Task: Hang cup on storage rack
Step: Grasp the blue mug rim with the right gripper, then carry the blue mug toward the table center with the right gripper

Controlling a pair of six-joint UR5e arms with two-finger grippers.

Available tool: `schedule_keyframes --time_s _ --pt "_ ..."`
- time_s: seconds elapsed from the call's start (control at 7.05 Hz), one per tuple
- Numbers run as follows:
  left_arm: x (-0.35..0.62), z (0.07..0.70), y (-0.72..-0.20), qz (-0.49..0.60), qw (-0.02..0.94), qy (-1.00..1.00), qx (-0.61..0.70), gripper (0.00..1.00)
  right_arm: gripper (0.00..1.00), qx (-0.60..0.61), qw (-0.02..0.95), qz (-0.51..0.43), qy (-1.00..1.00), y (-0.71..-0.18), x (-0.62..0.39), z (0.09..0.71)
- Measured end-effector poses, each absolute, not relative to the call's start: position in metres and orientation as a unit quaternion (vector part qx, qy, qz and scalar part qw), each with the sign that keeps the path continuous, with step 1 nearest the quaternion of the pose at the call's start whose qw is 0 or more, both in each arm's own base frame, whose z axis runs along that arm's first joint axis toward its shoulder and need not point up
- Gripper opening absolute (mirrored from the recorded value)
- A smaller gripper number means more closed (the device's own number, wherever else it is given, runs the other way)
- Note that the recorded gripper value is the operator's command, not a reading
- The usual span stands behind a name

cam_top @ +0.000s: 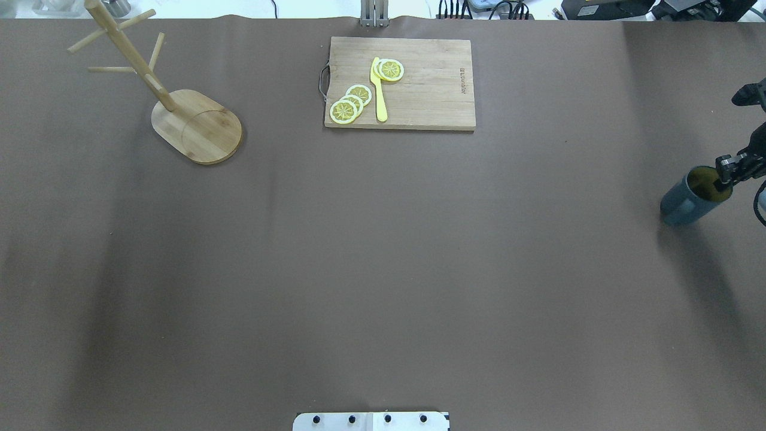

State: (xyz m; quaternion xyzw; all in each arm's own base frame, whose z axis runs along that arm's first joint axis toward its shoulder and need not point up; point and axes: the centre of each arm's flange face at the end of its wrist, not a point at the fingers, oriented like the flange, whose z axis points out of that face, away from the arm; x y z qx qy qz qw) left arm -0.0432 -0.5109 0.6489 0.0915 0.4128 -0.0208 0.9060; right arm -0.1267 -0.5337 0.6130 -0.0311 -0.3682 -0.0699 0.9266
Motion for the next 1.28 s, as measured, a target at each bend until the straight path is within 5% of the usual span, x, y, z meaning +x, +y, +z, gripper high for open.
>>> schedule_keyframes --time_s 0.43,0.85,1.28 --pt "-0.043 0.648 -0.513 -0.02 0.906 0.413 0.093 0.98 0.0 0.01 0.912 -0.104 -0.396 -0.538 -0.154 0.568" --pt "-0.043 0.647 -0.514 -0.017 0.904 0.415 0.098 0.98 0.0 0.046 0.891 -0.11 -0.438 -0.548 -0.294 0.401" --pt "-0.043 0.646 -0.514 -0.016 0.904 0.415 0.099 0.98 0.0 0.055 0.881 -0.069 -0.465 -0.503 -0.432 0.262"
